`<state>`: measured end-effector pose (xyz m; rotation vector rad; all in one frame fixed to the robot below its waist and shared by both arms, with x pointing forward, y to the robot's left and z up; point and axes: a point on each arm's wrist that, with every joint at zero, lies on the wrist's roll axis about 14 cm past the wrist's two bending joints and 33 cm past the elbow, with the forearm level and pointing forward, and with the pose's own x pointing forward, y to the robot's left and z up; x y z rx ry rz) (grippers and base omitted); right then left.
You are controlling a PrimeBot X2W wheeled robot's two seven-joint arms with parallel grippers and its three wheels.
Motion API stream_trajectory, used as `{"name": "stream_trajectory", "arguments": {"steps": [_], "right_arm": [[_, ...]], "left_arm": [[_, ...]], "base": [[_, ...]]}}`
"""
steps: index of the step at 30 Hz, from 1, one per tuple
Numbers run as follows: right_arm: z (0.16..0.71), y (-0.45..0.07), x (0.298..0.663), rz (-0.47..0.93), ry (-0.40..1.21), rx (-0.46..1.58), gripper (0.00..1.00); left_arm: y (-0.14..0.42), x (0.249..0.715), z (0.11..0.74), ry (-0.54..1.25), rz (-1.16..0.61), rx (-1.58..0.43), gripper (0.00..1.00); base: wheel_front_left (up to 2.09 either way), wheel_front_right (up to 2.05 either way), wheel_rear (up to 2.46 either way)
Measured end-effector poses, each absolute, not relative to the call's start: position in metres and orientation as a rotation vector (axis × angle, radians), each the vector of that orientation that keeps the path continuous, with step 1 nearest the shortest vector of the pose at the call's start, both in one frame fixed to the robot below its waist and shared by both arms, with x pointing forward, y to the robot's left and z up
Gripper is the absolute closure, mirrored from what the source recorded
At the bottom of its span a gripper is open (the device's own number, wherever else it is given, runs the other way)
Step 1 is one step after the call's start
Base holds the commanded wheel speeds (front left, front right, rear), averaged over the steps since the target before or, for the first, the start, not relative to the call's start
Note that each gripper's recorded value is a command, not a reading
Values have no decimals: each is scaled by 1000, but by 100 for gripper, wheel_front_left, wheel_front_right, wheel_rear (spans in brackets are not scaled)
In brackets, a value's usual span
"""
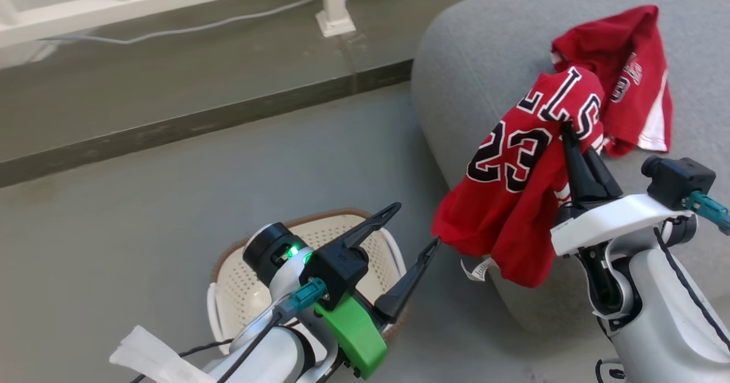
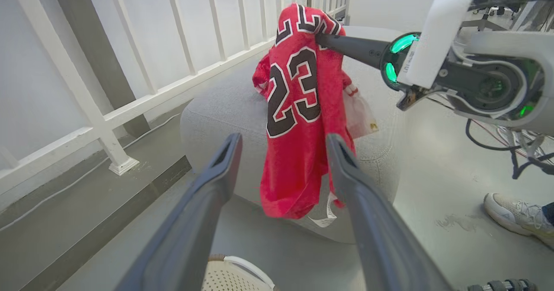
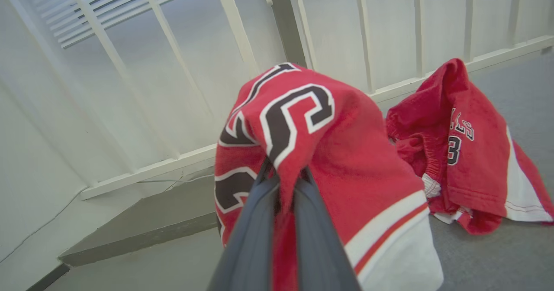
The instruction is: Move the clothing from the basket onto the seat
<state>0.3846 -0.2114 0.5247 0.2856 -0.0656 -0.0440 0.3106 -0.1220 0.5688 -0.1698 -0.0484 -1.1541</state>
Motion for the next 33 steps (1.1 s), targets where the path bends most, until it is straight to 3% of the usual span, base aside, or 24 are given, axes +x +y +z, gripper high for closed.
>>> {"name": "stream_trajectory", "arguments": {"steps": [14,33], "right_arm": [[523,-276,383,-231,-100,281,100],[650,-382,451,-365,-409,93,100]], "left_arm": [[-145,317,558,-17,-1242,-209,0],[-152,334,535,32,-1260,-226,0]], "base": [[0,0,0],[0,0,0]]}}
